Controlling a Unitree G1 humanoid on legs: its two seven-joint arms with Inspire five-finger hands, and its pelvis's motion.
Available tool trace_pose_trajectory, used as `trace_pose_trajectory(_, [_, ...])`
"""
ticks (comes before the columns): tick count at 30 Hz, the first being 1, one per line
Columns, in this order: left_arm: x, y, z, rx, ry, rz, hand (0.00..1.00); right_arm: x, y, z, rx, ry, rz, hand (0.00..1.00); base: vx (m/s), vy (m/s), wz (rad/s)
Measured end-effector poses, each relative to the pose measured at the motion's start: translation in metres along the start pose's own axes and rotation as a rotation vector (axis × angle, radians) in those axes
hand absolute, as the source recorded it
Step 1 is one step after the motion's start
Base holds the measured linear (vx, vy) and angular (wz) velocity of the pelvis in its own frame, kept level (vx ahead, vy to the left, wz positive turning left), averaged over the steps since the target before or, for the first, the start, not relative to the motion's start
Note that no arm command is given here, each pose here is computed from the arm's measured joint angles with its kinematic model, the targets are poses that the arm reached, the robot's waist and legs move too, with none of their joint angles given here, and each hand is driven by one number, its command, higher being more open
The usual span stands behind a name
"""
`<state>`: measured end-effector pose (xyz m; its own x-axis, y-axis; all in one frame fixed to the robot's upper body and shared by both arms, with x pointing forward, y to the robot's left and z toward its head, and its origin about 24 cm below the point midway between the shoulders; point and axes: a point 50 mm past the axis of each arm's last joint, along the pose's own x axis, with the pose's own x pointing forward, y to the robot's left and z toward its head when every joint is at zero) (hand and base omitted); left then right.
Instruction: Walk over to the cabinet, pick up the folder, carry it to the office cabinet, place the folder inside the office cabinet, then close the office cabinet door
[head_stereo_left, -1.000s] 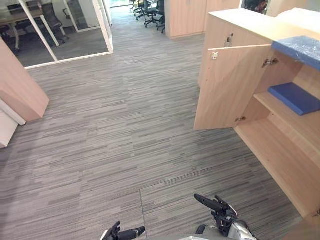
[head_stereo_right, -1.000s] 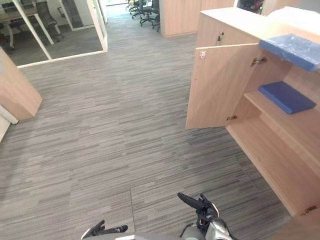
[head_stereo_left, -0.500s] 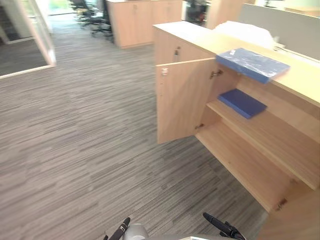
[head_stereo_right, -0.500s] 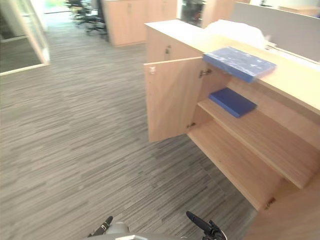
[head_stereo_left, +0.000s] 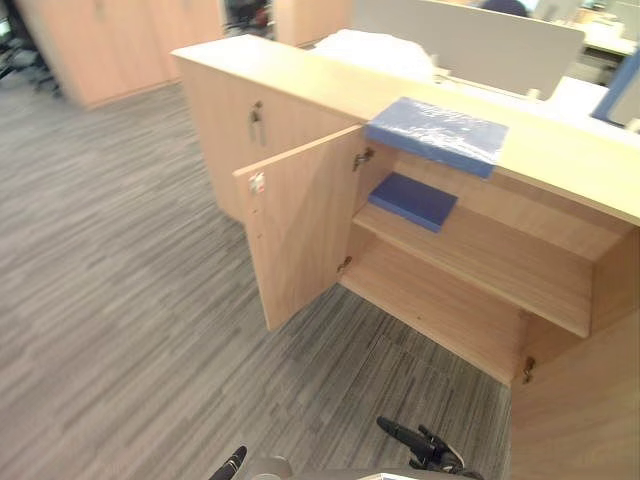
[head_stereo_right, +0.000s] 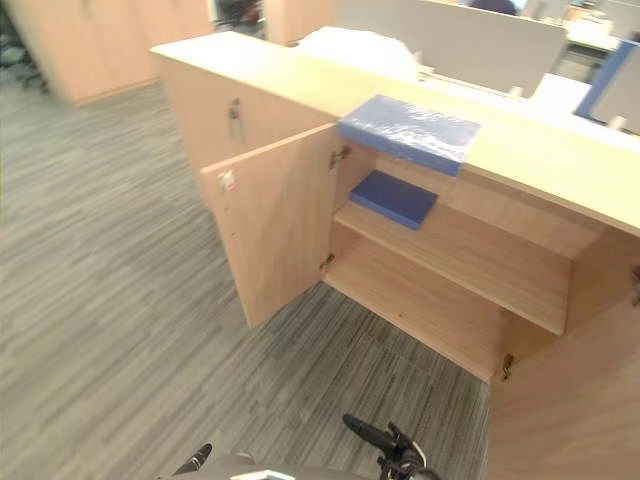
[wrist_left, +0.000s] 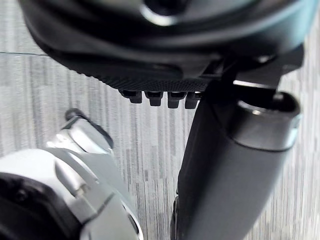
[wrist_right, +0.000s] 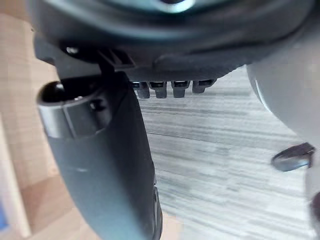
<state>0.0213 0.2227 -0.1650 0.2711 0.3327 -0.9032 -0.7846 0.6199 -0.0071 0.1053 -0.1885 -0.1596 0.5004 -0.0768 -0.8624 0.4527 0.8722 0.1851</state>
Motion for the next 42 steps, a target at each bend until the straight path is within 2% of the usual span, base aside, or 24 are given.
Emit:
trace_pose_trajectory(5, [0.004, -0.006, 0.013, 0.095, -0.023, -0.033, 1.00, 0.003, 0.000, 0.011, -0.008, -0.031, 0.009, 1.00, 0.21, 0.052, -0.55])
trace_pose_trajectory(9, [0.008, -0.032, 0.018, 0.114, -0.025, -0.083, 1.00, 0.008, 0.011, 0.030, -0.006, -0.077, 0.038, 1.00, 0.23, -0.214, -1.12])
trace_pose_trajectory(16, [0.006, -0.068, 0.018, 0.200, -0.052, -0.212, 1.00, 0.007, 0.011, 0.023, 0.080, -0.067, 0.026, 1.00, 0.25, -0.359, -0.40])
trace_pose_trajectory(21, [0.004, -0.063, 0.022, 0.192, -0.080, -0.209, 1.00, 0.004, -0.002, 0.011, 0.077, -0.007, -0.019, 1.00, 0.32, -0.214, -0.13])
trace_pose_trajectory(29, [0.007, -0.051, 0.043, 0.194, -0.136, -0.183, 1.00, 0.001, -0.010, -0.012, 0.044, 0.117, -0.075, 1.00, 0.26, 0.087, -0.79])
trace_pose_trajectory(31, [0.005, -0.048, 0.030, 0.172, -0.100, -0.177, 1.00, 0.000, -0.021, -0.005, 0.025, 0.096, -0.099, 1.00, 0.23, 0.267, -0.68])
trace_pose_trajectory(38, [0.005, -0.026, 0.024, 0.099, -0.053, -0.147, 1.00, 0.000, -0.004, -0.015, -0.019, 0.106, -0.031, 1.00, 0.18, 0.093, 0.28])
trace_pose_trajectory(42, [0.003, -0.025, 0.016, 0.054, -0.028, -0.170, 1.00, 0.000, 0.000, -0.018, -0.060, 0.118, -0.001, 1.00, 0.05, -0.062, 0.09])
